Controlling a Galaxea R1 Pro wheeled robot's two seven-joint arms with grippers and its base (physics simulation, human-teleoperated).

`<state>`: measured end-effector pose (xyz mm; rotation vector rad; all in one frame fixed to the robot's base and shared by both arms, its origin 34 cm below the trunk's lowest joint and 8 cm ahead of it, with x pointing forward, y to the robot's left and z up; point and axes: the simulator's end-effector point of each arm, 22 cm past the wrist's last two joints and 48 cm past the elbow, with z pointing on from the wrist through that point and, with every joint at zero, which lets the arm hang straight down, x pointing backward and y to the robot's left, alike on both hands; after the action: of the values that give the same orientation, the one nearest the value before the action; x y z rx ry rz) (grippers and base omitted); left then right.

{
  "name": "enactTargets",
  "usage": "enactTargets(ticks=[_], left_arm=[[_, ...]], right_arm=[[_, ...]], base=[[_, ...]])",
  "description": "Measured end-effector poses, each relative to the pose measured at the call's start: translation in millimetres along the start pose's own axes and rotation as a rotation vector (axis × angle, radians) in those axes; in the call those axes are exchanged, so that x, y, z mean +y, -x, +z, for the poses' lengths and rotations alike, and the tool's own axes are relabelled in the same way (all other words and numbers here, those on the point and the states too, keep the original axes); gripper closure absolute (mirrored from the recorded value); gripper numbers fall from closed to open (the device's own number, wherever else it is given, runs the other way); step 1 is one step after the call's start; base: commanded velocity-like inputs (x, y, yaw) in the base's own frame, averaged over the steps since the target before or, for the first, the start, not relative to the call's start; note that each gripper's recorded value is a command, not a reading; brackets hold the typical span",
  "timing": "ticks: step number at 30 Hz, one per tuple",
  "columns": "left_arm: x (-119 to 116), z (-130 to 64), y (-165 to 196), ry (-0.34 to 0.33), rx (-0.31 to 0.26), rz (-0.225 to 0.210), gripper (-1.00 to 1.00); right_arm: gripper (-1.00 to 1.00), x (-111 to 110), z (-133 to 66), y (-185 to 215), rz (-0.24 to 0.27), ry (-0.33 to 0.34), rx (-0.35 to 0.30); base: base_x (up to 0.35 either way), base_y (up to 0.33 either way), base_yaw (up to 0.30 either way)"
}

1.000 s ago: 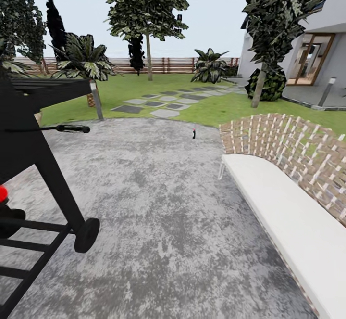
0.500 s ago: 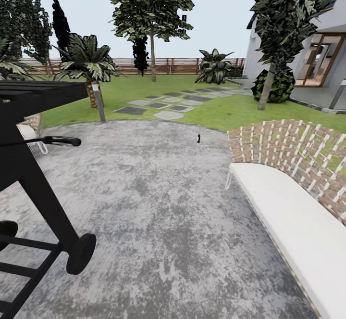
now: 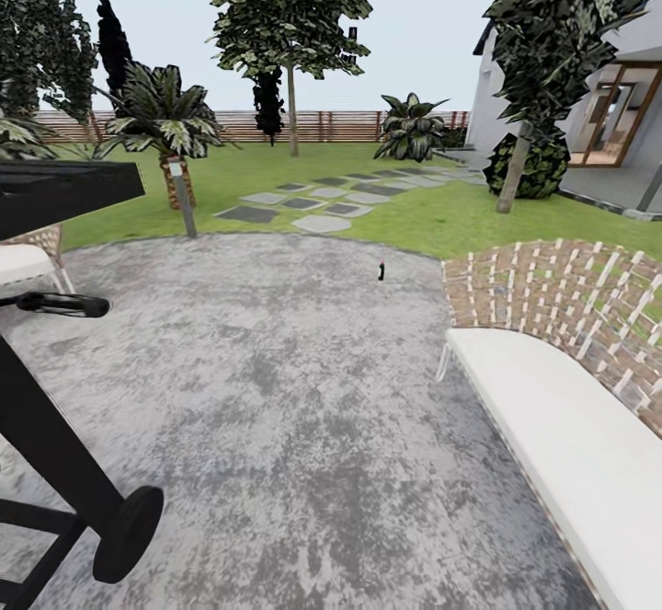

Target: In the garden, pick up the pesticide atomizer on the floor and spray pesticide onto both trees until each tree trunk is fully covered.

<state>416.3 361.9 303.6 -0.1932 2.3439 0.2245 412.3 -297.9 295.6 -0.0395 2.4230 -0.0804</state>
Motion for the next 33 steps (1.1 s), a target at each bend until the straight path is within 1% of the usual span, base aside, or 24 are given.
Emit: enactTargets(ticks=[6, 27, 33], left_arm=[[0.8, 0.0, -0.1, 0.003, 0.000, -0.004, -1.00], [0.2, -0.1, -0.1, 0.001, 0.000, -0.001, -1.00], [0.2, -0.1, -0.3, 0.001, 0.001, -0.001, -1.00]], right_arm=[[-1.00, 0.0, 0.0, 0.0, 0.000, 0.000, 0.000], [-1.00, 1.2, -0.1, -0.3, 0.000, 0.002, 0.001], [-1.00, 1.2, -0.1, -0.7, -0.001, 0.002, 0.001]], base=[[0.328, -0.083, 0.000], [0.339, -0.003, 0.000], [0.340, -0.050, 0.000]])
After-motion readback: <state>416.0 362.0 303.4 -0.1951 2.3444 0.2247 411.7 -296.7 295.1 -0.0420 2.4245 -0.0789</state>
